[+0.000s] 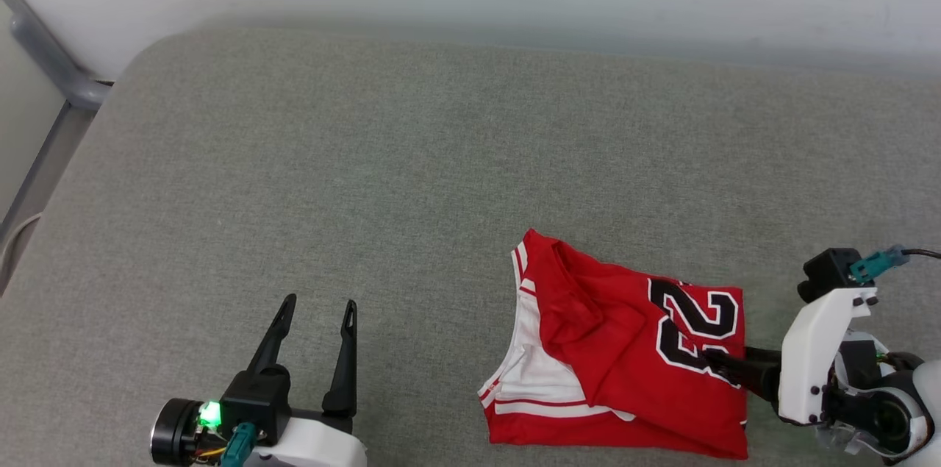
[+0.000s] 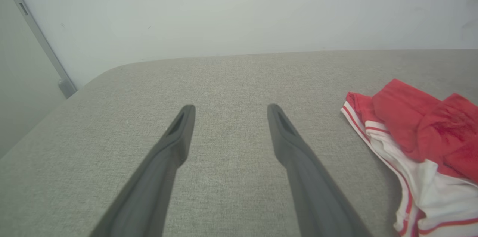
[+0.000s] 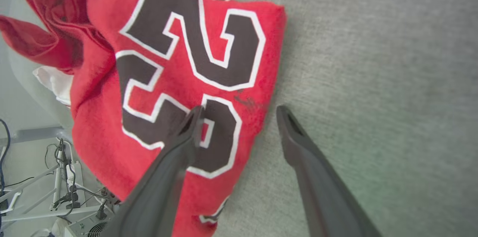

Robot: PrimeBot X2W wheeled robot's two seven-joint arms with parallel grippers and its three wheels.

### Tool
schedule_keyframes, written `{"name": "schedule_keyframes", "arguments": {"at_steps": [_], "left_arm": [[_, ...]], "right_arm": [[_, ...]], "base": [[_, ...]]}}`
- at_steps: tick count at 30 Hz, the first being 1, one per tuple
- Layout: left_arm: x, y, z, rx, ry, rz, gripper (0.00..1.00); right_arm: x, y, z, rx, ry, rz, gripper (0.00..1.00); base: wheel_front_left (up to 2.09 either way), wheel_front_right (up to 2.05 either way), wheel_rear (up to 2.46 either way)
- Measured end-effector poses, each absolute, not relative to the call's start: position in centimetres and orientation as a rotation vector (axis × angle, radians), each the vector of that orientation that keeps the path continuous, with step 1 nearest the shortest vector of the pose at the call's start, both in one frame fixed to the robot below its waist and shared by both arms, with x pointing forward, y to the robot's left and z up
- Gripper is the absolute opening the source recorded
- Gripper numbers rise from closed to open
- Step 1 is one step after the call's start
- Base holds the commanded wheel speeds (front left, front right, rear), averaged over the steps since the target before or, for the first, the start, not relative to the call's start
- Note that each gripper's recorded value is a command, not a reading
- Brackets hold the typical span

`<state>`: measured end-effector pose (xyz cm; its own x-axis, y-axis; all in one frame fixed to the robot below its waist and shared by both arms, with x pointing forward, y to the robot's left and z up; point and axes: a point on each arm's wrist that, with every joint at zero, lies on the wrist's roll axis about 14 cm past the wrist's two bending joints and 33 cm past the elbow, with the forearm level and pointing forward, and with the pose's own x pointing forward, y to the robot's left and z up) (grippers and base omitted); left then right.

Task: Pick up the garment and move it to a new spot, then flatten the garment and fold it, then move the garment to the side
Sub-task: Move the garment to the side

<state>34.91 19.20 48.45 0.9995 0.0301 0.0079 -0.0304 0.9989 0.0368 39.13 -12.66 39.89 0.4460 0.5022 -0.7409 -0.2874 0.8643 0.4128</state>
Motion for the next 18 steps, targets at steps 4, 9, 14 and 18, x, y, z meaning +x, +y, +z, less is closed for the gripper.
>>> {"name": "schedule_keyframes", "arguments": {"at_steps": [4,9,14,18], "left_arm": [[35.4,19.5,48.2,0.039,0.002,0.037,1.0],[35.9,19.7,47.8,0.041,0.012,0.045,1.0],[36.2,19.9,47.5,0.043,0.022,0.052,1.0],[36.2,19.9,47.4,0.04,0.026,0.054,1.0]], "right_arm": [[38.7,-10.9,38.1,0.282,1.044,0.517,1.0],[38.8,-9.0,36.8,0.301,1.068,0.549,1.0],[38.6,-8.0,36.0,0.283,1.078,0.579,0.3],[39.0,-8.0,36.1,0.28,1.046,0.58,0.0]], "base": [[0.0,0.0,0.0],[0.0,0.0,0.0],[0.0,0.0,0.0],[0.0,0.0,0.0]]}}
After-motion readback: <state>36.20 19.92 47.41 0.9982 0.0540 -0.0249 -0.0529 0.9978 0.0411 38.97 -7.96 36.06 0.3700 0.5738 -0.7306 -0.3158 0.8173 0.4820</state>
